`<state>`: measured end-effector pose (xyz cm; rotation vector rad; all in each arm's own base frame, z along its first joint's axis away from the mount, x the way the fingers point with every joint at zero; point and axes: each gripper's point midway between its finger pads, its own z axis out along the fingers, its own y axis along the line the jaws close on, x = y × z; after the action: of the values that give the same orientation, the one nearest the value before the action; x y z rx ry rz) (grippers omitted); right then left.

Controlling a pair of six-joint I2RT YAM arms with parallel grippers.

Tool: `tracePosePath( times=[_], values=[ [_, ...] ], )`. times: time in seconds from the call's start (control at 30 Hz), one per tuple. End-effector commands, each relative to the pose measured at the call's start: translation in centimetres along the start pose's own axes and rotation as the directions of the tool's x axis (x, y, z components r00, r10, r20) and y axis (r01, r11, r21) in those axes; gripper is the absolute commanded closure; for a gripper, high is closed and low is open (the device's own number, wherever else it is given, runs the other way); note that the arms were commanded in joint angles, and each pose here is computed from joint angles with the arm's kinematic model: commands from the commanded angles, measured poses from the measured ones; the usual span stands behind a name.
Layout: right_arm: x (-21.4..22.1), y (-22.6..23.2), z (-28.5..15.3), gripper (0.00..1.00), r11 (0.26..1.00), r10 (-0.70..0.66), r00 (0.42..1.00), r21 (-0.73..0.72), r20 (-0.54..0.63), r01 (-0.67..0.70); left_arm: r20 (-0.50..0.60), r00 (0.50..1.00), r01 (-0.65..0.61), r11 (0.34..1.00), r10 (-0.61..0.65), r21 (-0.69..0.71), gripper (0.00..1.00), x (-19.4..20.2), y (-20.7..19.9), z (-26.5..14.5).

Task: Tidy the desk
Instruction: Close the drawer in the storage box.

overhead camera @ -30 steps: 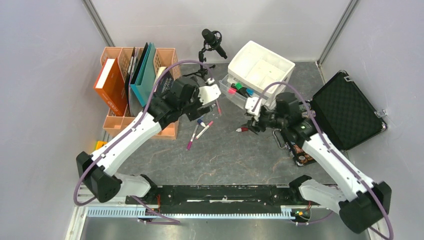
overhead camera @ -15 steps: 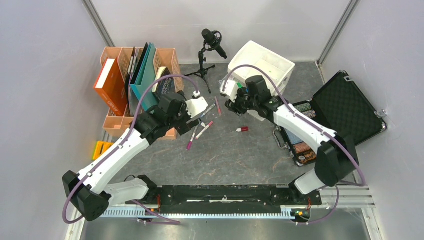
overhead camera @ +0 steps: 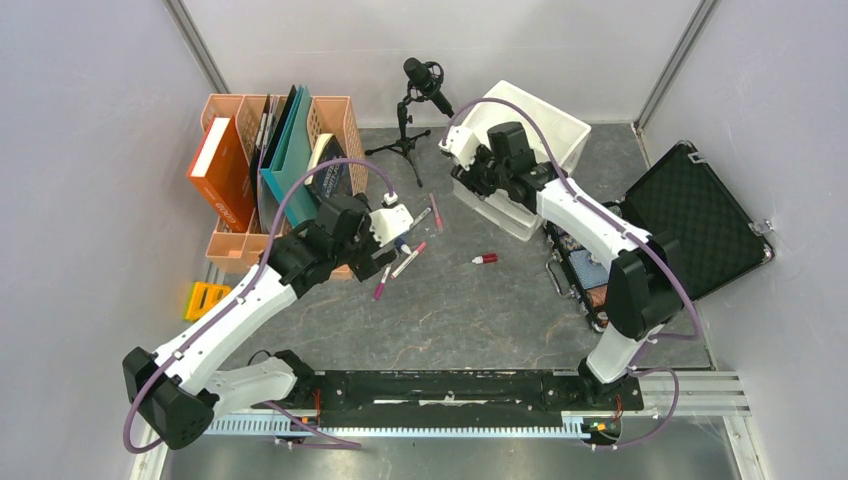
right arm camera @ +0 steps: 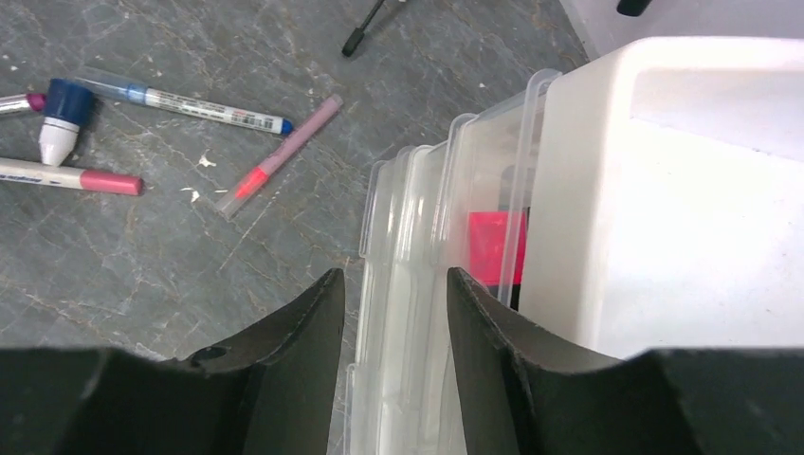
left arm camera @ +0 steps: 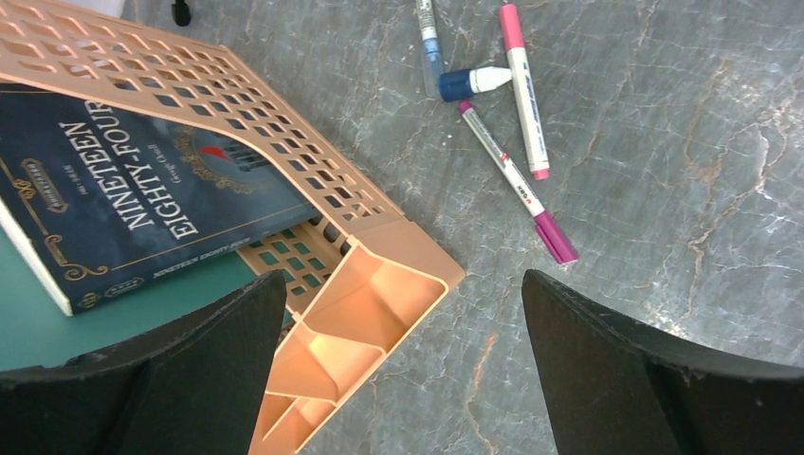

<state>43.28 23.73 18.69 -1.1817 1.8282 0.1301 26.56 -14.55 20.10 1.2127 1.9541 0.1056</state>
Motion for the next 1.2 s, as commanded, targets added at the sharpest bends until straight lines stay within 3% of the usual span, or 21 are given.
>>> tracePosePath(
  times=[0.0,0.47,0.8,1.0,1.17],
  values=[
    [-1.3,-2.8,-0.5,0.50,0.997,-0.013,1.000,0.077,-0.002,0.013,0.052,0.995,0.079,0.997,-0.081,0.026,0.00,-0.7,-0.8,0.1],
    [3.4,-2.7,-2.2,0.50,0.993,-0.111,0.981,0.011,-0.158,0.114,0.084,0.987,0.133,0.990,-0.137,0.053,0.00,-2.5,-0.8,1.1],
    [3.7,-2.5,-4.0,0.50,0.992,-0.122,0.976,-0.007,-0.181,0.123,0.145,0.952,0.257,0.961,-0.271,0.105,0.00,-6.2,-0.9,3.2],
    [2.4,-2.9,-6.2,0.49,0.994,-0.096,0.983,0.027,-0.158,0.102,0.212,0.881,0.395,0.905,-0.422,0.160,0.00,-9.6,-0.9,5.2],
    [0.4,-3.3,-8.9,0.44,0.994,-0.079,0.992,0.069,-0.101,0.087,0.253,0.770,0.533,0.808,-0.586,0.250,0.00,-13.0,-0.9,7.0]
  ],
)
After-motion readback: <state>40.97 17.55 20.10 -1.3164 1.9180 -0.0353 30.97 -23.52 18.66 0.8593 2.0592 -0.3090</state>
